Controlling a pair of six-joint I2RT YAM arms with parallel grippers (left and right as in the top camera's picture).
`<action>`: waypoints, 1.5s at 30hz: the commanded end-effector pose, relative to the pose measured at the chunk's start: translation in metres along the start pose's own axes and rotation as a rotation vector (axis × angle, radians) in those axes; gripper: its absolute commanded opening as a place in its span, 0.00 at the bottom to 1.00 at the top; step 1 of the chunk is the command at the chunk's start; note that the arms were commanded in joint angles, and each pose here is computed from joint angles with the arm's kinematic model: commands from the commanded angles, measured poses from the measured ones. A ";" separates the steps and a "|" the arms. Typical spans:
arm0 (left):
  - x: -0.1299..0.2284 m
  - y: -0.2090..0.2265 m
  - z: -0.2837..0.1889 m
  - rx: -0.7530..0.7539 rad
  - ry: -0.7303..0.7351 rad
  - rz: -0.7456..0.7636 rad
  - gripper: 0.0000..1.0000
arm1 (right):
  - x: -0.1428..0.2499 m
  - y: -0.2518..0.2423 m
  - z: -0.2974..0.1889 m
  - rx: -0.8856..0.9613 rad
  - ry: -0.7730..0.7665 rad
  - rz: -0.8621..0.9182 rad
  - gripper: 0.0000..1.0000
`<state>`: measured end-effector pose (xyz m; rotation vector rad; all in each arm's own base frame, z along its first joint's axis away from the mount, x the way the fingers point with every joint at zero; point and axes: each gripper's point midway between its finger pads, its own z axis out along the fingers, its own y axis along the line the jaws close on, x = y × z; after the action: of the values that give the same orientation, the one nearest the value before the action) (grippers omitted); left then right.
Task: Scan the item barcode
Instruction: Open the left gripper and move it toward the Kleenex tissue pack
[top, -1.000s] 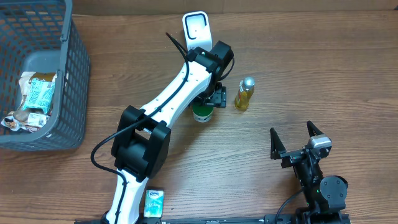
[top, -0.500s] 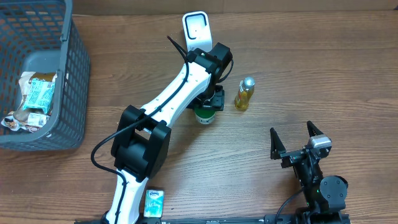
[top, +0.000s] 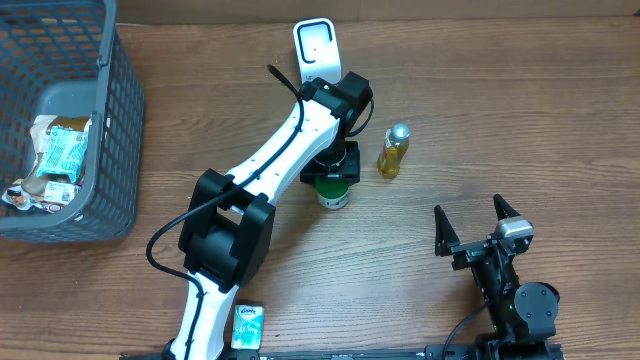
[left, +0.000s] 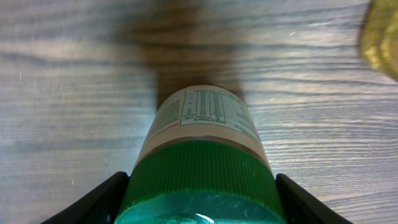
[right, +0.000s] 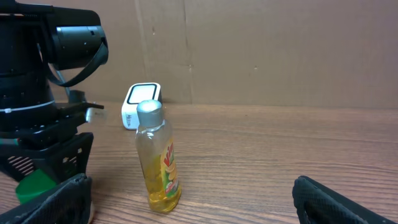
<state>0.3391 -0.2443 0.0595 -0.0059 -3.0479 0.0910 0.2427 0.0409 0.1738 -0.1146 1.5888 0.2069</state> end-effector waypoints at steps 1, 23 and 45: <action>0.009 -0.003 0.001 0.005 0.028 -0.075 0.85 | 0.002 -0.001 0.000 0.003 -0.004 -0.005 1.00; 0.052 0.047 -0.121 -0.073 -0.130 -0.043 0.89 | 0.002 -0.001 0.000 0.003 -0.004 -0.005 1.00; 0.195 0.123 -0.079 -0.195 0.245 -0.024 0.04 | 0.002 -0.001 0.000 0.003 -0.004 -0.005 1.00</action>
<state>0.1768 -0.1290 0.1362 -0.0972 -2.7588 -0.2158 0.2427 0.0409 0.1739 -0.1143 1.5884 0.2072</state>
